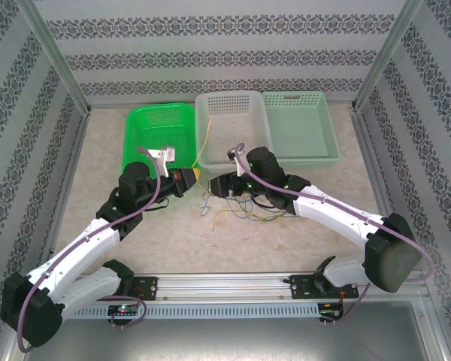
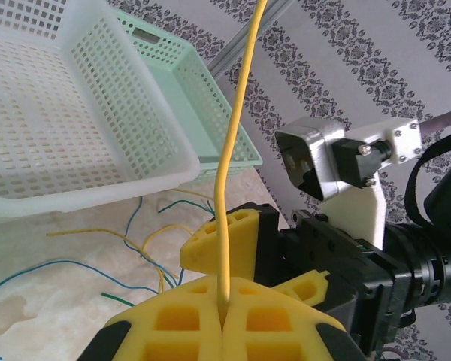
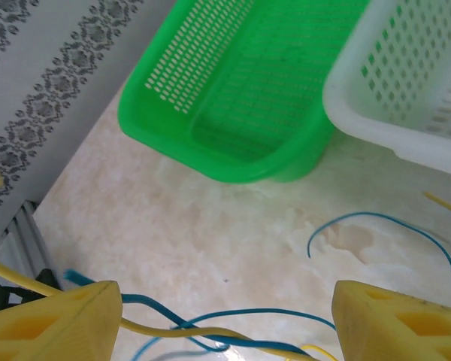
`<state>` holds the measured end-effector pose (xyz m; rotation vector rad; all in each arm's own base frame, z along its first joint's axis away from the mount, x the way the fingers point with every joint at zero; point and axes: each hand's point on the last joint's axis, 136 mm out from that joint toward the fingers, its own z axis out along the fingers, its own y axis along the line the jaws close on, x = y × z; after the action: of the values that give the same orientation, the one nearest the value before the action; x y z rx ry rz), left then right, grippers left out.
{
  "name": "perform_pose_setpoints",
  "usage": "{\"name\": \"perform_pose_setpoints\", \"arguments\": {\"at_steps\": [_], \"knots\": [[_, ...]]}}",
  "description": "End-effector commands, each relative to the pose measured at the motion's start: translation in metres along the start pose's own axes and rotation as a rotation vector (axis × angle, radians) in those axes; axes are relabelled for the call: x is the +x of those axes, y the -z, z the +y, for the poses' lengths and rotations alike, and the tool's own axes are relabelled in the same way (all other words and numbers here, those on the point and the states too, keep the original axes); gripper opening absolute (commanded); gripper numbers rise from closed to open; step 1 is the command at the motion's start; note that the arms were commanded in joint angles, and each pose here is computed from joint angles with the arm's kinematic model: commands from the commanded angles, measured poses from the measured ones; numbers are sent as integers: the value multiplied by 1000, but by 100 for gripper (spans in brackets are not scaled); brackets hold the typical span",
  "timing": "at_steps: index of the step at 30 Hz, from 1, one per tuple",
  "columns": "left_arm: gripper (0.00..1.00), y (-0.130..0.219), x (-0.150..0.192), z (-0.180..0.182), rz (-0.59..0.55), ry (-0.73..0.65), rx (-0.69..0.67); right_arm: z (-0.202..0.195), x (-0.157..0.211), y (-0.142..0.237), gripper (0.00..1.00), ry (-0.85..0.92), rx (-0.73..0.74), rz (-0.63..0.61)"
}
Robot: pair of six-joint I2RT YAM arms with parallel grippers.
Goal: Untangle the cables
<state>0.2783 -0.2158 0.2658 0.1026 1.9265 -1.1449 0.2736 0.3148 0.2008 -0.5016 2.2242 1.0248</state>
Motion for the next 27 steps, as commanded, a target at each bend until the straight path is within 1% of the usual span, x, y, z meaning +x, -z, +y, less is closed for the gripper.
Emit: {"name": "perform_pose_setpoints", "arguments": {"at_steps": [1, 9, 14, 17, 22, 25, 27], "knots": [[0, 0, -9, -6, -34, -8, 34, 17, -8, 3, 74, 41, -69, -39], [0, -3, -9, -3, -36, 0, 26, 23, -2, 6, 70, 50, -106, -33], [0, -2, -13, -8, -43, 1, 38, 24, -1, 6, 69, 55, -112, -32], [0, -1, -14, -8, -48, 2, 41, 26, 0, 2, 68, 51, -126, -21], [0, -4, -17, -8, -63, 7, 42, 32, 5, -14, 63, 42, -153, 19], [0, -5, -22, -11, -80, 8, 57, 30, 7, -23, 55, 22, -148, 26], [0, -6, -21, -12, -77, 13, 65, 29, 3, -26, 45, 13, -141, 7]]}}
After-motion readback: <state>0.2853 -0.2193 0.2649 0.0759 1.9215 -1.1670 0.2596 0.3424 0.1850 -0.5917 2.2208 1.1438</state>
